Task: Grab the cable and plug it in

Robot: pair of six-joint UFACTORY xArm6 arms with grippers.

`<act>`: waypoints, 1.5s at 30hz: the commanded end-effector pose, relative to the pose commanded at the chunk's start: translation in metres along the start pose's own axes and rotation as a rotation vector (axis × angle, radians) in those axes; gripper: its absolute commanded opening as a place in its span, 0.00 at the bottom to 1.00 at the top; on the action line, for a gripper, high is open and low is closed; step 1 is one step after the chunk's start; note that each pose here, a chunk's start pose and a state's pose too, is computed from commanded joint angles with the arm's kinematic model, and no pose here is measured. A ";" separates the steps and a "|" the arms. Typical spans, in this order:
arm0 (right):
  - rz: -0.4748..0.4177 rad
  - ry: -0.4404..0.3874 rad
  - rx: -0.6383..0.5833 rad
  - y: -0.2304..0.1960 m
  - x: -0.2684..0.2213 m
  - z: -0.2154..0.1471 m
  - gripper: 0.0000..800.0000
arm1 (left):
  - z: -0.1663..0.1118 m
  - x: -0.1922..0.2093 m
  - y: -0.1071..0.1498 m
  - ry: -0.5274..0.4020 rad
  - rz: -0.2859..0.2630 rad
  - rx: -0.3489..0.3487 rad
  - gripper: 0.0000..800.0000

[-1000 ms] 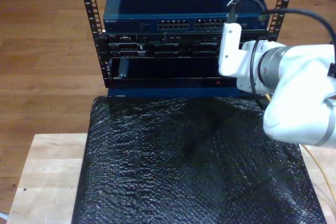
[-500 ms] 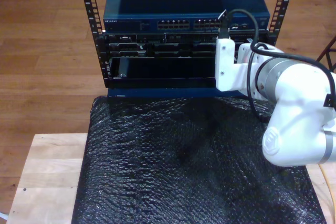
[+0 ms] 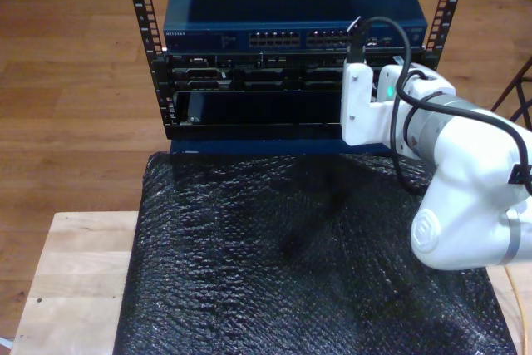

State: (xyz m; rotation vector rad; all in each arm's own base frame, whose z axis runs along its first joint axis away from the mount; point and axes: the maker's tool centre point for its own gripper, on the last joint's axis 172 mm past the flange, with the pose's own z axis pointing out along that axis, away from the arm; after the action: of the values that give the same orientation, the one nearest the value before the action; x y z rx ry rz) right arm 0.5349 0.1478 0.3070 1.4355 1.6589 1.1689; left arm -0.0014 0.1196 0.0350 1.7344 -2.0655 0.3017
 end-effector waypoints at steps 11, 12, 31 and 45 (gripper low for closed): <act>-0.084 0.012 0.002 -0.007 0.006 0.010 0.00 | 0.000 0.000 0.000 0.000 0.000 0.000 1.00; -0.084 0.012 0.004 -0.008 0.006 0.011 0.00 | 0.000 0.000 0.000 0.000 0.000 0.000 1.00; -0.113 0.003 -0.142 0.008 0.007 0.009 0.00 | 0.000 0.000 0.000 0.000 0.000 0.000 1.00; -0.115 -0.004 -0.262 0.031 0.008 0.000 0.00 | 0.000 0.000 0.000 0.000 0.000 0.000 1.00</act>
State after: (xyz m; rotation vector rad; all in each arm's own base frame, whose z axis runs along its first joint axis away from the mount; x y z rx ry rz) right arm 0.5459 0.1556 0.3355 1.1645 1.5005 1.2642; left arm -0.0014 0.1196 0.0350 1.7344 -2.0655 0.3017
